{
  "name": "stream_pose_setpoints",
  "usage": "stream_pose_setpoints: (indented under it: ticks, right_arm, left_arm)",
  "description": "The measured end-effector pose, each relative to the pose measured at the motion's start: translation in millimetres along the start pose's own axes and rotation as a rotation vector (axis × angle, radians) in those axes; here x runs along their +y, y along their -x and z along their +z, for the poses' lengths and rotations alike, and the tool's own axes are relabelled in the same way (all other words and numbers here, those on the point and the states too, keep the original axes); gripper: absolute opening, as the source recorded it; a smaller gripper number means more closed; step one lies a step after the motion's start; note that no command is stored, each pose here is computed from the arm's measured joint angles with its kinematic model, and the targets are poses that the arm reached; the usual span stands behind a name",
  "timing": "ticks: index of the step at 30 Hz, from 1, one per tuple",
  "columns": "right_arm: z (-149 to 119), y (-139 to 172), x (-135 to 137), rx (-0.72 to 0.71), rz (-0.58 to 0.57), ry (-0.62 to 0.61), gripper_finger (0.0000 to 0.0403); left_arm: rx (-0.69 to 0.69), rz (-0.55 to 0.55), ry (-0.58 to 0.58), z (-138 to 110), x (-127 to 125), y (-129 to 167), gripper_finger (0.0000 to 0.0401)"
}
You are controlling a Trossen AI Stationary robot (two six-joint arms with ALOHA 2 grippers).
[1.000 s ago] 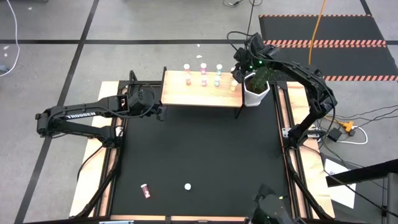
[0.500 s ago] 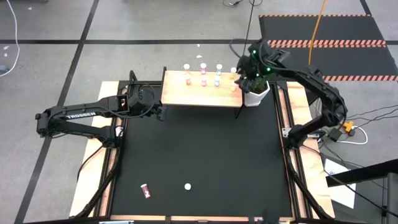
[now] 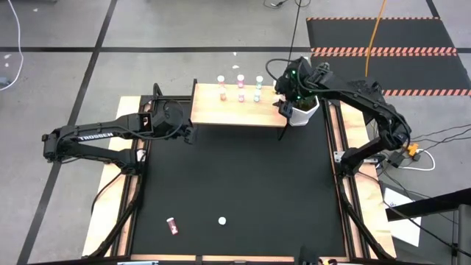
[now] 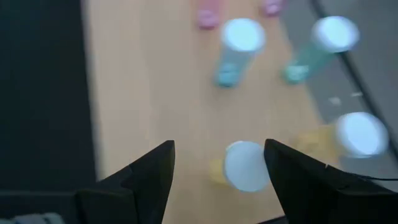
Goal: Pick and place medicine bottles onto shelf by color
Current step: Adjust the yellow pill bottles on the shelf
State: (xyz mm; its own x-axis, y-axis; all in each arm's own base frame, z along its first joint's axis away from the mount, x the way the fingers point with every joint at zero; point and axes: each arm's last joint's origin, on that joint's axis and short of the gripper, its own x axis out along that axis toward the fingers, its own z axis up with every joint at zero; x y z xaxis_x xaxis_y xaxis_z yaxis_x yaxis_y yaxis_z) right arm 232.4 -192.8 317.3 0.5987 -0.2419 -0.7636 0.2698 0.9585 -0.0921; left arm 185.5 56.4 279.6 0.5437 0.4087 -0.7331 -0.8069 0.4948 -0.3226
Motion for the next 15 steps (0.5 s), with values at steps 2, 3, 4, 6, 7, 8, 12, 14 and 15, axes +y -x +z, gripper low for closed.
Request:
stream_pose_setpoints:
  ticks: [2, 3, 4, 6, 7, 8, 12, 14, 15]
  right_arm:
    - [-4.0, -4.7, -1.1, 0.009, -0.033, 0.011, 0.0244]
    - [-6.4, -7.1, -1.0, 0.022, -0.045, 0.010, 0.0243]
    - [-7.0, -8.7, -1.3, 0.027, -0.052, 0.011, 0.0242]
    - [-6.3, -8.9, -1.5, 0.016, -0.054, 0.013, 0.0238]
    - [-5.9, -8.0, -1.5, 0.010, -0.055, 0.013, 0.0236]
    - [-5.0, -7.8, -1.9, 0.001, -0.058, 0.015, 0.0235]
    - [-4.5, -8.6, -2.1, -0.004, -0.060, 0.013, 0.0232]
    - [-5.4, -8.3, -1.7, 0.005, -0.056, -0.005, 0.0232]
    - [-6.6, -8.3, -1.2, 0.017, -0.051, -0.025, 0.0232]
  left_arm:
    - [0.023, 0.006, 0.006, -1.7, 1.2, 0.0, 0.0255]
    - [0.034, 0.004, 0.006, -2.3, 1.5, 0.0, 0.0255]
    - [0.042, 0.006, 0.006, -2.9, 1.9, 0.1, 0.0255]
    - [0.050, 0.002, 0.008, -3.4, 1.7, 0.1, 0.0255]
    - [0.050, 0.001, 0.010, -3.5, 1.6, 0.2, 0.0255]
    - [0.050, 0.001, 0.010, -3.6, 1.5, 0.2, 0.0255]
    - [0.051, 0.000, 0.011, -3.6, 1.4, 0.2, 0.0255]
    - [0.051, 0.000, 0.010, -3.7, 1.3, 0.3, 0.0255]
    - [0.052, -0.001, 0.010, -3.7, 1.3, 0.3, 0.0255]
